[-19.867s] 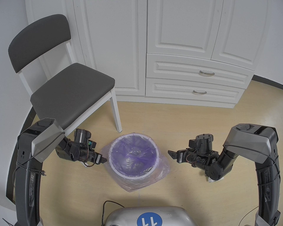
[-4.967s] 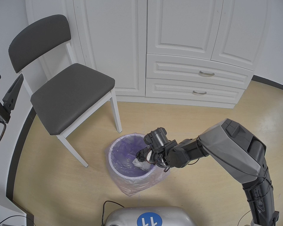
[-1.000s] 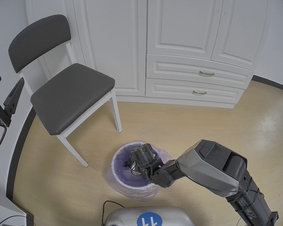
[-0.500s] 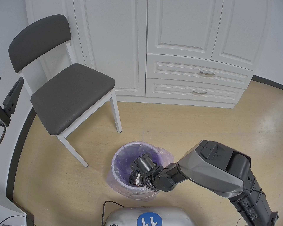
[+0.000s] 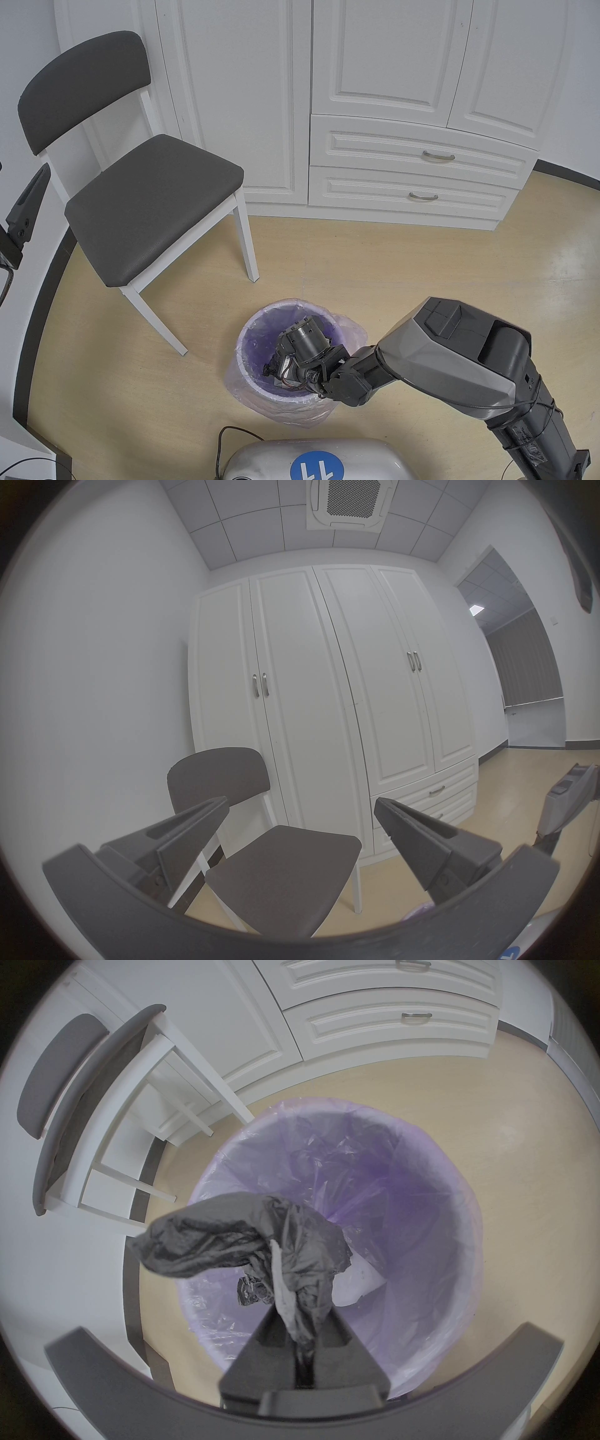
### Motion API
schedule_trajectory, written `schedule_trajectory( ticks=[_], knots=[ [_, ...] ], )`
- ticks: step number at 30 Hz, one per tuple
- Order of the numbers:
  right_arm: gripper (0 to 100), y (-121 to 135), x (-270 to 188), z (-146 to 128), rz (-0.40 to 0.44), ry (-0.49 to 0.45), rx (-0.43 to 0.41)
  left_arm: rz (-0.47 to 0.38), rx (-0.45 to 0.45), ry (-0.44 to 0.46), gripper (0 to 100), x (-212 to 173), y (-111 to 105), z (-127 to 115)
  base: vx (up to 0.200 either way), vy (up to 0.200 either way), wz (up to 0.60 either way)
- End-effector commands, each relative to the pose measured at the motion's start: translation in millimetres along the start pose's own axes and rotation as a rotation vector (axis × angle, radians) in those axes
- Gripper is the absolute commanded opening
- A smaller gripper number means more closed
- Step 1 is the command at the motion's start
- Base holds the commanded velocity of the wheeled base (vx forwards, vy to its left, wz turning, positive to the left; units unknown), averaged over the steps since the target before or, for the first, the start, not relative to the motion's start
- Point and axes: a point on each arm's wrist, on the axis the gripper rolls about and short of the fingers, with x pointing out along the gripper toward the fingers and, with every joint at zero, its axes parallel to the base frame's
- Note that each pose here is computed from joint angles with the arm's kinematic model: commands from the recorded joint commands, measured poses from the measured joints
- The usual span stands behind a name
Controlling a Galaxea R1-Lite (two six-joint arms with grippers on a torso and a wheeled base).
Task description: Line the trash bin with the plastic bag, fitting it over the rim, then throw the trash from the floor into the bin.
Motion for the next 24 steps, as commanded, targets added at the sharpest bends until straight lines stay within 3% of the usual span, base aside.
schedule_trajectory(
  ticks=[1,24],
  knots=[
    [0,-8.1,8.3,1.6,-0.018,-0.002,0.007,0.000,0.000,0.001,100,-0.2,0.0,-0.2,0.000,0.000,0.00],
    [0,-7.8,14.4,-2.8,0.003,-0.017,0.008,0.000,0.004,0.001,100,-0.2,0.0,-0.2,0.000,0.000,0.00]
  ],
)
